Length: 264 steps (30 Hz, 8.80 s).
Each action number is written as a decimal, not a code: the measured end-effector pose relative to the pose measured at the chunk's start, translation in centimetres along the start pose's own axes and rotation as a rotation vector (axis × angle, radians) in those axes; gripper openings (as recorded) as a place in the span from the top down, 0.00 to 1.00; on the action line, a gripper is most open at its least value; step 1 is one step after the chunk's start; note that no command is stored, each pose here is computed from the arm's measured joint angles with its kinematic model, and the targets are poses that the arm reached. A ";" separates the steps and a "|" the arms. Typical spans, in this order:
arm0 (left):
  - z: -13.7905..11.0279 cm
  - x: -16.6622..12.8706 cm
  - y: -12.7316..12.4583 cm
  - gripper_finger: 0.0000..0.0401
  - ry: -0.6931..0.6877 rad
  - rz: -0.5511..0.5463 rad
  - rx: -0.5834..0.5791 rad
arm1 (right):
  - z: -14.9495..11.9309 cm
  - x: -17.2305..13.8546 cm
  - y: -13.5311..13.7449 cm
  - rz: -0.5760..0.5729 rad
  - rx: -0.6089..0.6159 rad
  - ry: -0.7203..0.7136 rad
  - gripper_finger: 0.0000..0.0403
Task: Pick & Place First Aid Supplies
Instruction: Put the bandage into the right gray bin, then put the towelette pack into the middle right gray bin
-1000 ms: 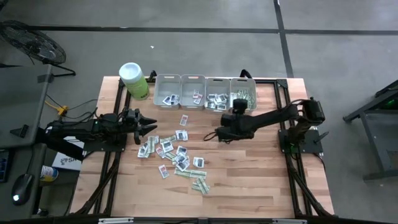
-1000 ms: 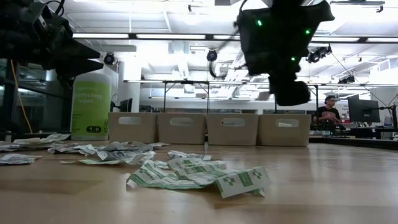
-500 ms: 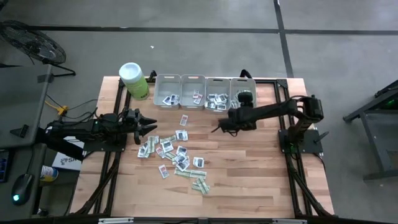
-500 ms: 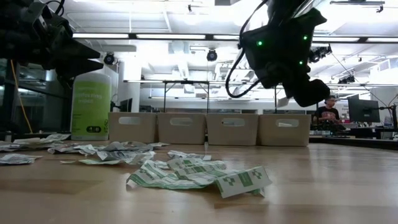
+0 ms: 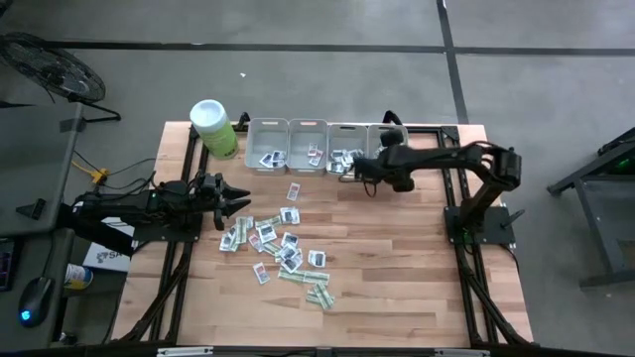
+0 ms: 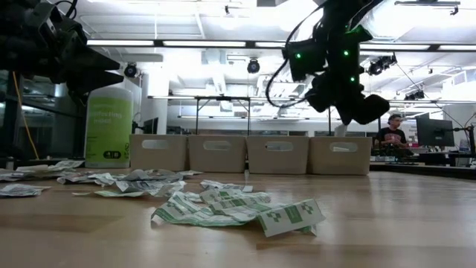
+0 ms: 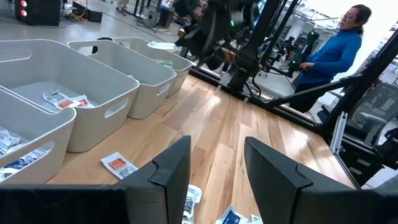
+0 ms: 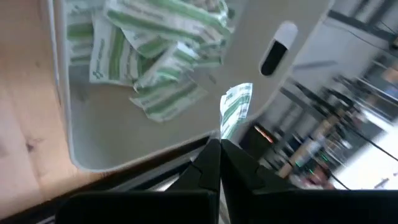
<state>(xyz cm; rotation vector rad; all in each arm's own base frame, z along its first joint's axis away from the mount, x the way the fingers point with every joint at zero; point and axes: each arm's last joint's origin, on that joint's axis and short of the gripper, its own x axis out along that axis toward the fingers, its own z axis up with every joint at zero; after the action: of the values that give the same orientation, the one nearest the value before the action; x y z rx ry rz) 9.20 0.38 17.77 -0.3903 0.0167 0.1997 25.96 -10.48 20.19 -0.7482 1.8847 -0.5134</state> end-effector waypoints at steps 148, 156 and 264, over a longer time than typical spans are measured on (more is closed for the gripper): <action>0.0 0.0 0.0 0.63 0.000 0.000 0.000 | 16.0 -9.8 16.9 0.702 0.226 -1.072 0.80; 0.0 0.0 0.0 0.63 0.000 0.000 0.000 | 15.7 -9.5 17.1 0.744 0.263 -1.003 0.89; 0.0 0.0 0.0 0.63 0.000 0.000 0.000 | 4.1 3.5 -2.5 0.296 1.194 -0.835 1.00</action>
<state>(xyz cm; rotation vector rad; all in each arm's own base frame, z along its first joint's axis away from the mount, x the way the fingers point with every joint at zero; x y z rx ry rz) 9.20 0.38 17.77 -0.3901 0.0170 0.2000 29.34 -14.82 17.85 0.1447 0.6498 -0.8281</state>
